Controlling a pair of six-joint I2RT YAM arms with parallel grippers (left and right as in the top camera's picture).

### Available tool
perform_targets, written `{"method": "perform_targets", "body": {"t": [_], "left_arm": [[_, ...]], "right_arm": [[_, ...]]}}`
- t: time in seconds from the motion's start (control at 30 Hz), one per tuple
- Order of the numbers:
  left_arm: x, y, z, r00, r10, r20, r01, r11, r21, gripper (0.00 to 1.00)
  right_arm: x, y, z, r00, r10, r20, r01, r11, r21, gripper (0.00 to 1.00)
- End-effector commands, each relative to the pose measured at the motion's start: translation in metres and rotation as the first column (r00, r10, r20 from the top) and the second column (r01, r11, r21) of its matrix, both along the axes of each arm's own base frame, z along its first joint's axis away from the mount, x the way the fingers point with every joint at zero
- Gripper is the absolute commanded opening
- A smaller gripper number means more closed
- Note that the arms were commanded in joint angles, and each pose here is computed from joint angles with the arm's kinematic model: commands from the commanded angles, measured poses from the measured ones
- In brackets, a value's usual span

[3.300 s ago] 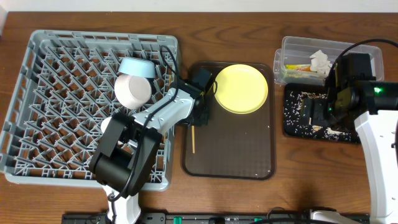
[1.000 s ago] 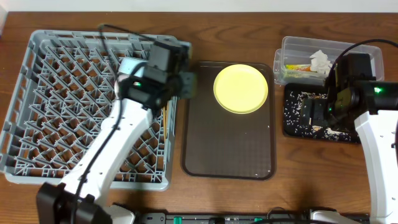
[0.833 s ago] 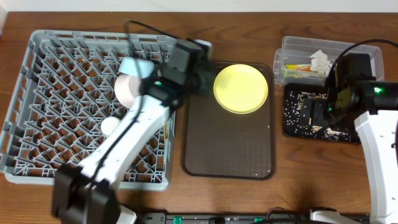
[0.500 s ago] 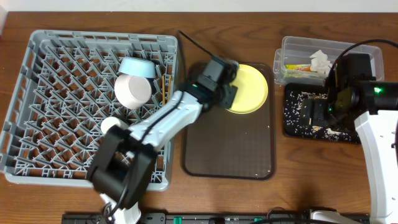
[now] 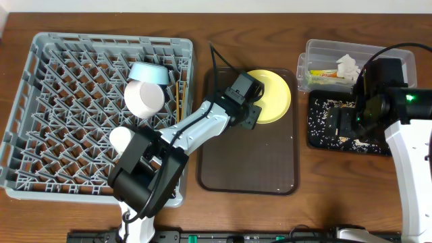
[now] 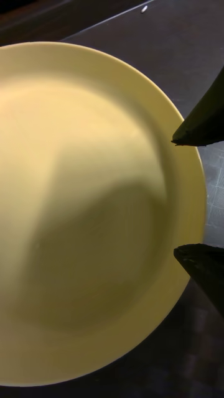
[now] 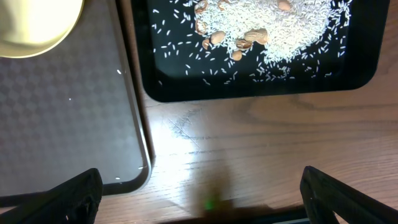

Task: Sort waste into correct bins and load items into the dishwasher
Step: 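Reach the left gripper to the yellow plate and grasp its rim, then lift and tilt the yellow plate up off the brown tray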

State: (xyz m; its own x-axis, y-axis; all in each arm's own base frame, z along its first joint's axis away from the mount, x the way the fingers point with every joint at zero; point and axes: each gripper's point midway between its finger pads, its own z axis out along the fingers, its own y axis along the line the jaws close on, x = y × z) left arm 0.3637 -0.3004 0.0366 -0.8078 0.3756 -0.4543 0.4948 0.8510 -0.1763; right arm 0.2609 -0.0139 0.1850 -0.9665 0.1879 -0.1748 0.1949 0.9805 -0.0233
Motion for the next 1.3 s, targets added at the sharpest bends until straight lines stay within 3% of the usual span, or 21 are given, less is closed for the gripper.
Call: {"method": "perform_targets", "body": {"t": [0.0,0.27,0.5,0.63,1.0,1.27], "left_arm": [[0.001,0.002,-0.004,1.0,0.001,0.0,-0.001,1.0,0.01,0.53],[0.011,-0.005,-0.007,0.999,0.001,0.033,-0.001,1.0,-0.015,0.53],[0.003,0.002,-0.032,1.0,0.001,-0.023,-0.001,1.0,0.029,0.52],[-0.004,0.009,-0.034,0.998,0.006,-0.056,-0.003,0.998,0.058,0.42],[-0.037,0.05,-0.018,0.981,0.05,-0.189,-0.018,0.986,0.163,0.33],[-0.044,0.057,0.029,0.988,0.048,-0.148,-0.029,0.991,0.13,0.44]], "right_arm": [[0.001,-0.002,0.002,1.0,0.009,0.004,-0.009,1.0,-0.011,0.99],[0.0,-0.002,0.002,1.0,0.009,0.002,-0.009,1.0,-0.01,0.99],[-0.002,-0.002,0.002,1.0,0.009,-0.008,-0.009,1.0,-0.01,0.99],[-0.002,-0.002,0.002,1.0,0.009,-0.007,-0.009,1.0,-0.01,0.99],[-0.001,-0.002,0.002,1.0,0.009,-0.005,-0.009,1.0,-0.011,0.99],[-0.001,-0.002,0.002,1.0,0.009,-0.004,-0.009,1.0,-0.011,0.99]]}}
